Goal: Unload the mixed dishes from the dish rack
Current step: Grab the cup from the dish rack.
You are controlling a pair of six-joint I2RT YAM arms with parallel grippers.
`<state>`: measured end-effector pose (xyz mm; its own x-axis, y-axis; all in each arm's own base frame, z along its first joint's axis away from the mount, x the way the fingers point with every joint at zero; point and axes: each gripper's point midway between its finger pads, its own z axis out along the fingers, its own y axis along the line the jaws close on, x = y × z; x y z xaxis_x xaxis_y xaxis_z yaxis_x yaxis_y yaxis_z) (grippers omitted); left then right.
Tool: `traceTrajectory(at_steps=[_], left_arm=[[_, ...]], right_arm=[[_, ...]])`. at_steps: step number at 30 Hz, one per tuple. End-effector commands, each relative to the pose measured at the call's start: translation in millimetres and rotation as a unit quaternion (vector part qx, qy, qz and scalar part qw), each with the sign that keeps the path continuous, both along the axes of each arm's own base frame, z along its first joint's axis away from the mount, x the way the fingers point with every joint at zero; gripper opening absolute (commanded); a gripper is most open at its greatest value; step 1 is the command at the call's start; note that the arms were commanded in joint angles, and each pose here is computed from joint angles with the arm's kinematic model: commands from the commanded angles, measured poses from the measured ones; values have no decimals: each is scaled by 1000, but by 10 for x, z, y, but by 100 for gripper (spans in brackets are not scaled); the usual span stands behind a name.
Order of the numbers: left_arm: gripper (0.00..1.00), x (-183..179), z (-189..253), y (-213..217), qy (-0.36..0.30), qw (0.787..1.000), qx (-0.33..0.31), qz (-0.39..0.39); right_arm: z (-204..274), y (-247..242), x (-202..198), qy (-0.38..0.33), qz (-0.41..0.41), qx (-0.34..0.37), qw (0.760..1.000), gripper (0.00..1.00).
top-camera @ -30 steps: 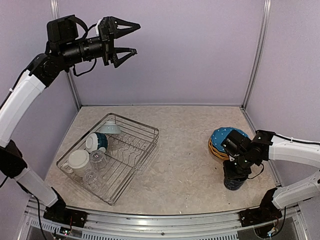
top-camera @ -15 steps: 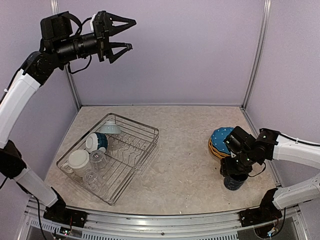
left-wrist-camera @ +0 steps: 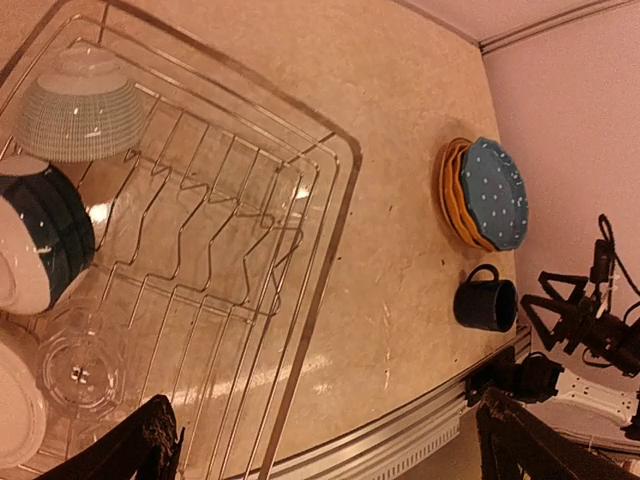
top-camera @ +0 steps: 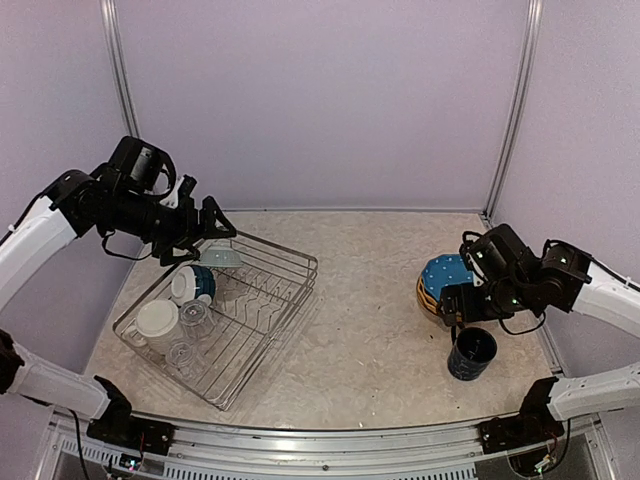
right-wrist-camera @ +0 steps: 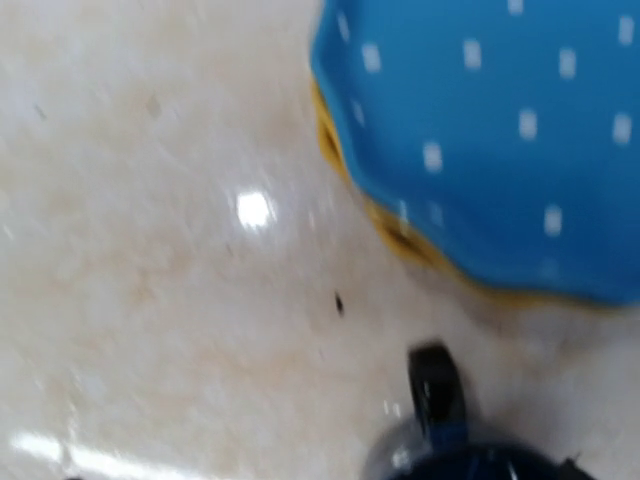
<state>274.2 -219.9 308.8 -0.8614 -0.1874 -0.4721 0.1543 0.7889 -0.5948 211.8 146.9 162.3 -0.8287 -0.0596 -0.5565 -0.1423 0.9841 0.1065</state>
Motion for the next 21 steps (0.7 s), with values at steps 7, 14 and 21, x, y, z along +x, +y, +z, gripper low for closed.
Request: traceTrajectory(at_steps=[7, 14, 21], left_arm=[[99, -1056, -830, 657, 168, 967, 179, 63], [99, -1307, -1214, 1061, 248, 918, 272, 149], [99, -1308, -1440, 1044, 274, 906, 283, 157]], right_arm=[[397, 223, 411, -92, 35, -17, 995, 100], [316, 331, 483, -90, 49, -19, 995, 100], [264, 335, 468, -88, 48, -14, 995, 100]])
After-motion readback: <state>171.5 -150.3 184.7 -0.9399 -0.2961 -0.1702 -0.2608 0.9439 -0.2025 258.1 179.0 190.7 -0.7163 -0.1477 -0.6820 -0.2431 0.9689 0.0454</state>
